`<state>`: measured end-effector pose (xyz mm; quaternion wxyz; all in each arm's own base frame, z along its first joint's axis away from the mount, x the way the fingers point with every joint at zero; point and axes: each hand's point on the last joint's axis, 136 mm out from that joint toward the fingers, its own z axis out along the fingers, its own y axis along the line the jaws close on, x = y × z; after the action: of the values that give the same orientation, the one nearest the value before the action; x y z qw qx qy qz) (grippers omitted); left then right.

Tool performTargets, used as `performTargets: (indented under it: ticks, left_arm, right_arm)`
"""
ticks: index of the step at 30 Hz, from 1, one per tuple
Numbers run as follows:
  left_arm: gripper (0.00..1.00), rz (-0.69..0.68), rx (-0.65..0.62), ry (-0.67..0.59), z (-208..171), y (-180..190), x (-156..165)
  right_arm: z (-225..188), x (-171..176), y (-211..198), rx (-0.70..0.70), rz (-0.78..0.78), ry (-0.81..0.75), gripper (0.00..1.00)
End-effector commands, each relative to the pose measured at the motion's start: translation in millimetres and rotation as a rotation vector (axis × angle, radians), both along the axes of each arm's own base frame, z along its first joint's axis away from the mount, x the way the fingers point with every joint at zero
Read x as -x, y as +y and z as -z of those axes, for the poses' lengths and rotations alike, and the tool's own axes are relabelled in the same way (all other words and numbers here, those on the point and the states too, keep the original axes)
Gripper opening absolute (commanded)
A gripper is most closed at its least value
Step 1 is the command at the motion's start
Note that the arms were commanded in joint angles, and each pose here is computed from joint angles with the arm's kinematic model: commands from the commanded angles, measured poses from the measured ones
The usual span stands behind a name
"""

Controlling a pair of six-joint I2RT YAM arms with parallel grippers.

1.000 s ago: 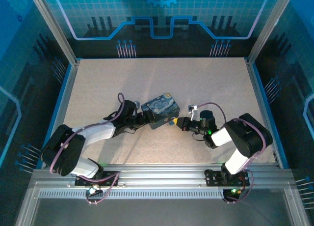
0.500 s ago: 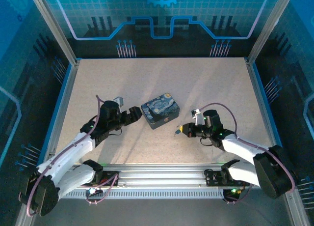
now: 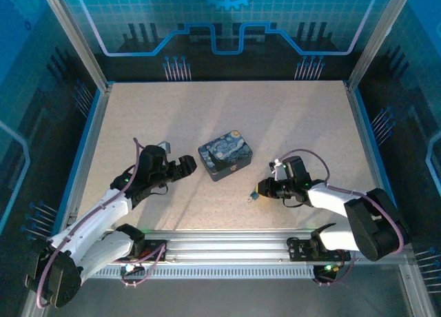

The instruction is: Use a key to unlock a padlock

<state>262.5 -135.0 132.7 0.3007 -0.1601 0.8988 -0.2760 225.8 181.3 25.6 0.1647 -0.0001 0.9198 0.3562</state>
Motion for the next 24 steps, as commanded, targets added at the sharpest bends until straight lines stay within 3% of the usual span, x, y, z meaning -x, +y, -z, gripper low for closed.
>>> performTargets:
  ticks: [1, 8, 14, 17, 20, 24]
  left_arm:
    - [0.98, -0.002, -0.035, -0.011, -4, 9, 2]
    - [0.99, -0.068, -0.098, -0.071, -23, 36, -8]
    - [0.99, -0.204, -0.250, -0.184, -44, 83, -17]
    - [0.99, -0.263, -0.353, -0.251, -51, 106, -20]
    - [0.99, -0.342, -0.449, -0.315, -53, 127, -21]
    - [0.99, -0.407, -0.554, -0.364, -46, 147, -21]
  right_arm:
    - [-12, -15, -4, 0.012, 0.020, -0.052, 0.25]
    - [-43, -27, -37, 0.135, 0.067, -0.170, 0.37]
    - [-89, -43, -90, 0.286, 0.175, -0.331, 0.56]
    - [-109, -52, -122, 0.406, 0.246, -0.446, 0.71]
    - [-121, -64, -156, 0.534, 0.342, -0.559, 0.99]
    - [-123, -81, -171, 0.624, 0.339, -0.737, 1.00]
